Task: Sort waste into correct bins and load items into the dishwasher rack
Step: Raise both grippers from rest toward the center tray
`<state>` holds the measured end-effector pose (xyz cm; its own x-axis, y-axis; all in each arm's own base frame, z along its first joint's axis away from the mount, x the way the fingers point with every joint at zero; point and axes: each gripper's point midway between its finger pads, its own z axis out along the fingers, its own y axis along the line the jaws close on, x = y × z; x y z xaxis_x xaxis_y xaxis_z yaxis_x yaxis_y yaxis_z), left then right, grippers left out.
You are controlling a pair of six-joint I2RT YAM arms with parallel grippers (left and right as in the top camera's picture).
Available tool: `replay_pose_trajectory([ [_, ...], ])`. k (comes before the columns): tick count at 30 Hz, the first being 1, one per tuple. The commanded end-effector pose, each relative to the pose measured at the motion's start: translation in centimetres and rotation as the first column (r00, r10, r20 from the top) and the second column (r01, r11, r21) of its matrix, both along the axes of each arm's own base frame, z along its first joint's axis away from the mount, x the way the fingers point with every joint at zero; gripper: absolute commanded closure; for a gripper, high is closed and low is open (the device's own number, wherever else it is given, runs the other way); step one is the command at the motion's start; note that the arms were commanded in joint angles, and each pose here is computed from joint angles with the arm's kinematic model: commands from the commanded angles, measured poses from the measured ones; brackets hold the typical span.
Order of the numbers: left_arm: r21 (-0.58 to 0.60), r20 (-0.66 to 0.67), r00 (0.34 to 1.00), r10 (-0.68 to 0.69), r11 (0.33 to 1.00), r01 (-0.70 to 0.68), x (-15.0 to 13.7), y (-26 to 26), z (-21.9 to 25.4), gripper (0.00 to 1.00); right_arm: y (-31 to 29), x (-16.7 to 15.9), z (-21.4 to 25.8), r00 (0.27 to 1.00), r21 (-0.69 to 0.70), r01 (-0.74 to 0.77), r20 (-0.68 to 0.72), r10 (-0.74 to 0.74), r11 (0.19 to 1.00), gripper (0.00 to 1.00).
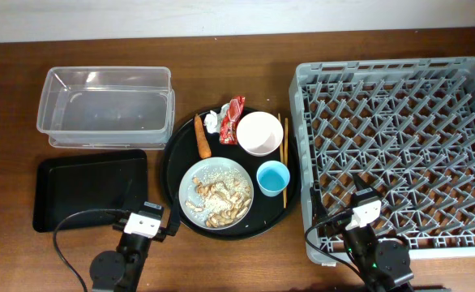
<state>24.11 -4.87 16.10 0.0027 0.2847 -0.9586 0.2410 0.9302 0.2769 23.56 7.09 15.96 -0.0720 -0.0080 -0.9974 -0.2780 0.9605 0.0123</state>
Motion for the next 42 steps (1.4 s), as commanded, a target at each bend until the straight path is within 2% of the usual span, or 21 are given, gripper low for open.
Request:
replay_pose_trajectory([
  [1, 0.004, 0.002, 1.0, 0.009, 1.0, -0.009, 0.0, 0.2, -0.1, 0.01, 0.1, 0.0, -0.5, 1.0, -0.003, -0.004, -0.009, 0.004, 1.0, 0.02],
  [33, 0.001, 0.023, 1.0, 0.003, 1.0, -0.003, 0.0, 0.1, 0.4, 0.01, 0.1, 0.0, -0.5, 1.0, -0.003, -0.004, -0.009, 0.004, 1.0, 0.02],
  [37, -0.002, 0.021, 0.997, -0.077, 0.997, 0.077, -0.3, -1.2, 0.4, 0.01, 0.1, 0.0, 0.2, 1.0, 0.005, 0.0, 0.016, 0.0, 1.0, 0.02],
  [42, 0.016, 0.151, 0.927, -0.344, 0.938, 0.345, -2.5, -5.5, 3.5, 0.01, 0.4, 0.0, 1.4, 0.998, 0.021, -0.021, 0.062, 0.02, 1.0, 0.02],
])
